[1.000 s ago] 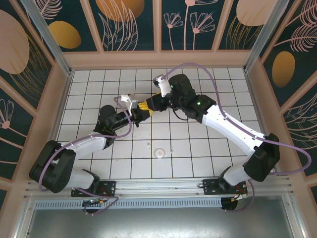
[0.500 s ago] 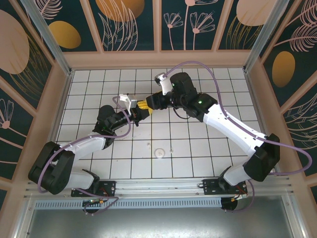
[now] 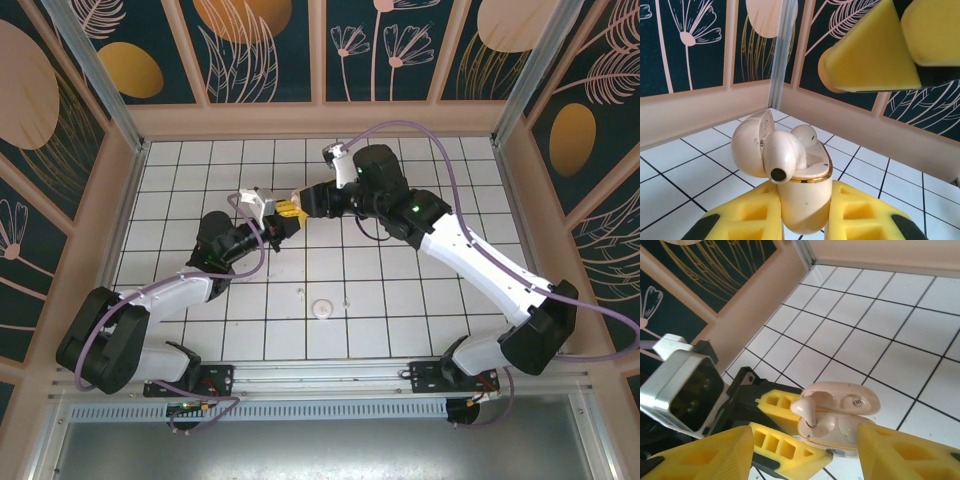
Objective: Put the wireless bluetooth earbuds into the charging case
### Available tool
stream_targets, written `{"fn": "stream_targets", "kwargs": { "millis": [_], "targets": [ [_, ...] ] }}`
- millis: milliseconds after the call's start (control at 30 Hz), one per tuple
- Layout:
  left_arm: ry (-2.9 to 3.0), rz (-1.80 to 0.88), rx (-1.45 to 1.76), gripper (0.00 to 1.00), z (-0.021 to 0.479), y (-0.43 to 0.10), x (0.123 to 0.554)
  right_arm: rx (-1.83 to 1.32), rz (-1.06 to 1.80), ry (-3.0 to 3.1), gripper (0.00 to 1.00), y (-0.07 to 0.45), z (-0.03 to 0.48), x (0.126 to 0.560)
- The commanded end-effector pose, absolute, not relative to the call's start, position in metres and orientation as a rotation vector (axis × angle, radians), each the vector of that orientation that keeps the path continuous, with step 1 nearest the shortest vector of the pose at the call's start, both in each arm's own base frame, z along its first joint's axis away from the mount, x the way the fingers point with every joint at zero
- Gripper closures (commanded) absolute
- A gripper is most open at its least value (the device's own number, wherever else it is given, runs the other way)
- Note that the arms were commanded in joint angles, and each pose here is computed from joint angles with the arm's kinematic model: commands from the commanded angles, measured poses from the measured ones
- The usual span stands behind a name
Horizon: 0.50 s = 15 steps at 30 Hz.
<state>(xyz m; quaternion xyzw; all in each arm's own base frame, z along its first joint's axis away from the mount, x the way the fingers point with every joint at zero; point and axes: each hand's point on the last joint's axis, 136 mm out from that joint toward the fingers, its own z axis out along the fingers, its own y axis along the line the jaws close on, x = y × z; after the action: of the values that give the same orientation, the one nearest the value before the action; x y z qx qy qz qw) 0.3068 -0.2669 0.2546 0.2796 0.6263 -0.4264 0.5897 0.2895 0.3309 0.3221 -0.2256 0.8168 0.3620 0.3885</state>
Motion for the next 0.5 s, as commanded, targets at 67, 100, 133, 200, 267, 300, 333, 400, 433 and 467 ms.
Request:
{"fn": "stream_targets", "kwargs": {
  "millis": [67,100,133,200,267,300,333,400,433,467],
  "targets": [
    [1.416,-0.943,0.663,0.85,0.272,-0.268,0.311,-0.446,0.838,2.179,0.33,0.324,0.318,0.298],
    [1.419,-0.938,0.662,0.85,0.271,-0.268,0.312,-0.429,0.831,2.189,0.30,0.325,0.316,0.300],
    [1.422,-0.935,0.660,0.85,0.271,-0.268,0.312,-0.408,0.831,2.202,0.26,0.325,0.314,0.302],
    [1.427,-0.932,0.658,0.85,0.270,-0.268,0.313,-0.380,0.834,2.221,0.20,0.327,0.310,0.305],
    [1.429,-0.931,0.656,0.85,0.270,-0.268,0.314,-0.360,0.834,2.228,0.16,0.330,0.308,0.307],
    [1.432,-0.932,0.657,0.85,0.269,-0.268,0.314,-0.363,0.836,2.231,0.15,0.331,0.307,0.308],
    [1.431,-0.931,0.658,0.85,0.269,-0.268,0.313,-0.362,0.836,2.234,0.14,0.333,0.306,0.309],
    [1.435,-0.930,0.657,0.85,0.268,-0.268,0.314,-0.363,0.829,2.243,0.13,0.335,0.305,0.310],
    [1.434,-0.928,0.658,0.85,0.268,-0.268,0.314,-0.363,0.818,2.254,0.13,0.336,0.303,0.311],
    [1.433,-0.928,0.657,0.85,0.268,-0.268,0.314,-0.368,0.809,2.261,0.13,0.336,0.301,0.312]
  ]
}}
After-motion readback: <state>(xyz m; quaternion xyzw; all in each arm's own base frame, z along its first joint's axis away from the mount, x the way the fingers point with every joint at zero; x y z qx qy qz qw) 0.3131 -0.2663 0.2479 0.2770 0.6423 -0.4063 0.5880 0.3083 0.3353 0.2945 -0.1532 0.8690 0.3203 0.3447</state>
